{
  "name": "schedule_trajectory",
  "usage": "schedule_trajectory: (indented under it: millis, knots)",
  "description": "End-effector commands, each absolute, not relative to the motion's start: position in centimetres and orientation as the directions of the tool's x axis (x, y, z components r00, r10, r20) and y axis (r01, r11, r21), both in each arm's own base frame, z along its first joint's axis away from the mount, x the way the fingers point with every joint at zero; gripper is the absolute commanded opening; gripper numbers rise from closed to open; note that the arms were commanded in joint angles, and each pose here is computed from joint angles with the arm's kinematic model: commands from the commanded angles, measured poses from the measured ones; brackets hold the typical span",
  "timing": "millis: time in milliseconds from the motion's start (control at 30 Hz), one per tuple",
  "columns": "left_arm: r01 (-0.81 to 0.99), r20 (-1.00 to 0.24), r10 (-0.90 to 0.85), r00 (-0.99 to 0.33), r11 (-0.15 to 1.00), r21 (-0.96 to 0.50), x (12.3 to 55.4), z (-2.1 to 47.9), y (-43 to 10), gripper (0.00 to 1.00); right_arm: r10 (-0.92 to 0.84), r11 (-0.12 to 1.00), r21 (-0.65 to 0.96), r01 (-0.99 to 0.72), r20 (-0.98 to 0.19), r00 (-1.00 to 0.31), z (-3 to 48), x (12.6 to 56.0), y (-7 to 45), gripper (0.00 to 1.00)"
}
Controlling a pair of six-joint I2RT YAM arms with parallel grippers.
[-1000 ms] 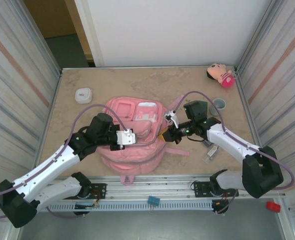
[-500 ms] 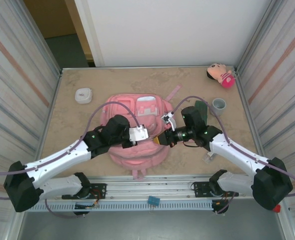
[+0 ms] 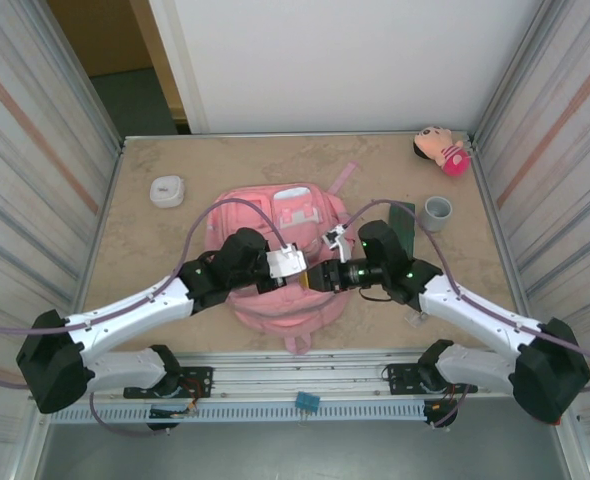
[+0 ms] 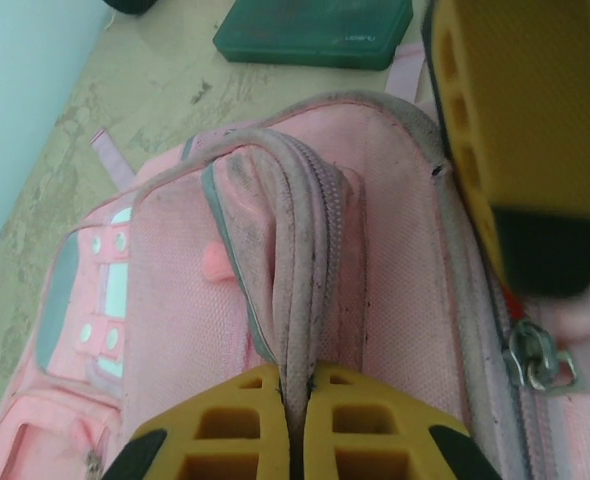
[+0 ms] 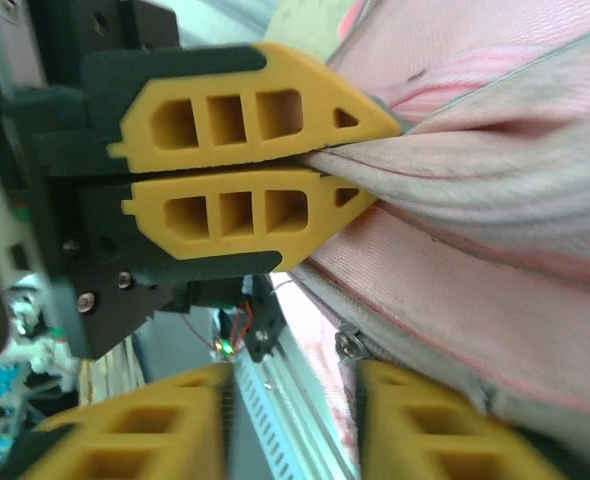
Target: Pack the student bag
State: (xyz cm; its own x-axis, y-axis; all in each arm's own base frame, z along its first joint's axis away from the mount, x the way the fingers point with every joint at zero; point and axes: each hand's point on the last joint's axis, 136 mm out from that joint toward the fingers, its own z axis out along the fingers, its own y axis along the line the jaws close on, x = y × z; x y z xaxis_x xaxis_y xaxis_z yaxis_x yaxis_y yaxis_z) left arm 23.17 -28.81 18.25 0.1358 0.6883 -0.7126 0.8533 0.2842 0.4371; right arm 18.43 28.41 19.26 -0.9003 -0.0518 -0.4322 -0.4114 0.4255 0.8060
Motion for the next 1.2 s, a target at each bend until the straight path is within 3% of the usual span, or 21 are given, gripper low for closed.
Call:
schedule_trajectory:
  millis: [0,100,333,433,500,600,667,733,833,933,1167]
  knots:
    - [0.844,-0.820,0.502,0.275,0.283,0.456,22.3,23.5,-29.8,0.00,0.163,0.481,0.861,-0.166,-0.274,-0.948,18.3,20.6,24.9,0.58]
    - [0.846,-0.811,0.476,0.339,0.223,0.485,21.2,23.7,-29.7,0.00,0.235,0.449,0.889,-0.090,-0.215,-0.948,18.5,21.1,23.7,0.65]
    - [0.852,-0.811,0.457,0.365,0.187,0.489,20.7,23.5,-30.0,0.00,0.303,0.318,0.948,0.010,-0.091,-0.949,19.5,23.1,25.6,0.64]
    - [0.864,-0.821,0.463,0.334,0.198,0.463,20.9,23.4,-30.1,0.00,0.332,0.296,0.955,0.021,-0.082,-0.940,19.9,23.9,26.3,0.55]
    - [0.876,-0.831,0.478,0.283,0.223,0.427,21.0,23.4,-30.0,0.01,0.347,0.285,0.958,0.024,-0.080,-0.935,20.1,24.3,26.6,0.40]
    - [0.886,-0.854,0.505,0.126,0.331,0.326,21.1,23.8,-29.5,0.26,0.393,0.257,0.966,0.026,-0.080,-0.916,20.3,25.1,26.7,0.00]
    - [0.867,-0.853,0.521,-0.028,0.438,0.239,21.0,24.0,-28.6,0.46,0.408,0.253,0.967,0.014,-0.094,-0.908,20.7,25.3,26.7,0.00]
    - [0.804,-0.846,0.478,-0.237,0.585,0.106,20.7,24.5,-27.4,0.53,0.420,0.253,0.967,-0.005,-0.115,-0.900,21.2,25.5,26.7,0.00]
    - [0.659,-0.777,0.346,-0.525,0.743,-0.115,18.9,24.2,-26.0,0.58,0.425,0.252,0.967,-0.031,-0.140,-0.894,22.1,25.7,26.9,0.00]
    - [0.494,-0.677,0.215,-0.704,0.833,-0.250,16.8,22.9,-25.5,0.59,0.420,0.259,0.965,-0.051,-0.160,-0.893,22.6,25.5,27.1,0.00]
    - [0.197,-0.485,0.013,-0.875,0.923,-0.331,14.6,19.4,-25.6,0.58,0.404,0.261,0.962,-0.078,-0.182,-0.896,23.2,25.0,27.4,0.00]
